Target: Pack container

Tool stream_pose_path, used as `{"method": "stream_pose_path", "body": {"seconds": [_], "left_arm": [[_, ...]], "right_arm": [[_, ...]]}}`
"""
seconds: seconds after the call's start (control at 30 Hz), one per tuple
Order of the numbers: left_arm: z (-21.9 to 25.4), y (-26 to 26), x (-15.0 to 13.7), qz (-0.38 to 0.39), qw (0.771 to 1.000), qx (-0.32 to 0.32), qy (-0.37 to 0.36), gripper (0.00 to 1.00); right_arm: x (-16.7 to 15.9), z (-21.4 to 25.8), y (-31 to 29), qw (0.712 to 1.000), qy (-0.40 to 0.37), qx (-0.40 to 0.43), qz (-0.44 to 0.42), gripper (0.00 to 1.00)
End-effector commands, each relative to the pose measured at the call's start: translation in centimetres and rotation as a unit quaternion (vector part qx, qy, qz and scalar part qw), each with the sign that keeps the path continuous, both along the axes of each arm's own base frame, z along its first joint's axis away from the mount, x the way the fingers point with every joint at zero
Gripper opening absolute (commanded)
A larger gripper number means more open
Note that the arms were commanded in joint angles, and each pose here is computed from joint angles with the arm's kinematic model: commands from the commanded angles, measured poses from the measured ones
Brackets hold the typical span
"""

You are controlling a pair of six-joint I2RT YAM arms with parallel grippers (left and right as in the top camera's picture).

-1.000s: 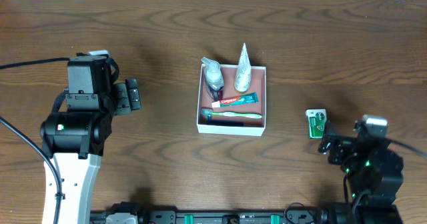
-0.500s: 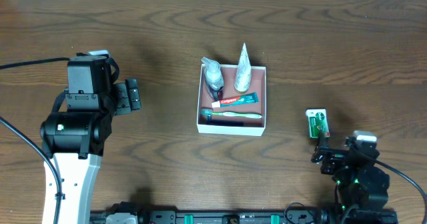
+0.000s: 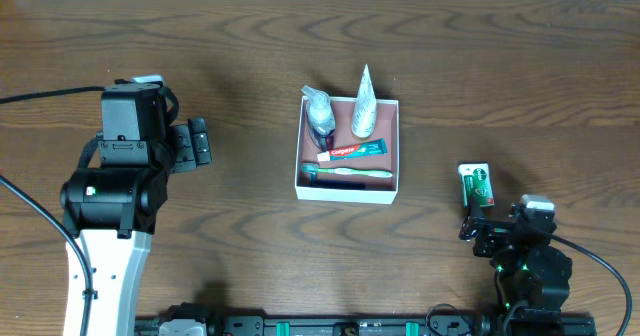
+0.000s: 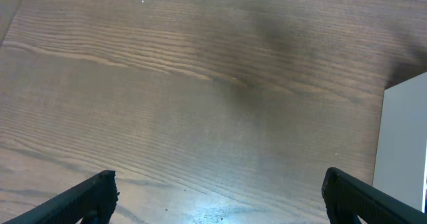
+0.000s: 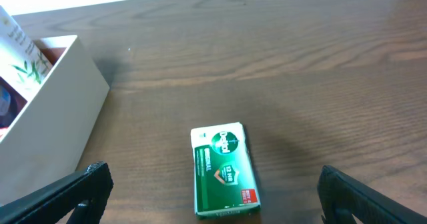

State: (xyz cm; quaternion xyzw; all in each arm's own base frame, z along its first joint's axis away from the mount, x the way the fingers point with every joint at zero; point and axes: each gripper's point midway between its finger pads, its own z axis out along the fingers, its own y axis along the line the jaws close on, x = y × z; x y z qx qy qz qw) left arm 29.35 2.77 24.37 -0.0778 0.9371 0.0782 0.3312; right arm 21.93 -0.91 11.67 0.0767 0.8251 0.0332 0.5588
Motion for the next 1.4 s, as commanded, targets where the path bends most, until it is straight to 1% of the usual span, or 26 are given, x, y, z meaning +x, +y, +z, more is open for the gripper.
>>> {"method": "stream_pose_path", "body": {"seconds": [0.0, 0.87, 0.97, 1.03, 1.1, 1.2, 1.3, 1.37], "left_arm": [[-0.3, 0.3, -0.1, 0.01, 1.0, 0.002, 0.003, 0.98], [-0.2, 0.3, -0.1, 0.009, 1.0, 0.002, 0.003, 0.98], [0.5, 0.1, -0.8, 0.006, 1.0, 0.001, -0.013, 0.98], [1.8, 0.0, -1.8, 0.002, 0.999, 0.0, -0.04, 0.98], [2.9, 0.3, -2.8, -0.003, 0.998, 0.012, -0.059, 0.98], [3.7, -0.1, -4.3, -0.011, 0.996, 0.002, -0.087, 0.98], [3.1, -0.5, -5.6, -0.019, 0.994, -0.009, -0.109, 0.98], [1.3, -0.4, -6.5, -0.018, 0.993, -0.009, -0.115, 0.98]], "right_arm": [[0.0, 0.1, 0.3, 1.0, -0.005, 0.012, 0.003, 0.99], [0.0, 0.1, 0.3, 1.0, -0.005, 0.011, 0.003, 0.99], [0.0, 0.1, 0.3, 1.0, -0.005, 0.012, 0.003, 0.99], [0.0, 0.1, 0.3, 1.0, -0.005, 0.012, 0.003, 0.99], [0.0, 0.1, 0.3, 1.0, -0.005, 0.012, 0.003, 0.99], [0.0, 0.1, 0.3, 1.0, -0.005, 0.011, 0.002, 0.99], [0.0, 0.1, 0.3, 1.0, -0.005, 0.011, 0.003, 0.99], [0.0, 0.1, 0.3, 1.0, -0.005, 0.012, 0.003, 0.99]]}}
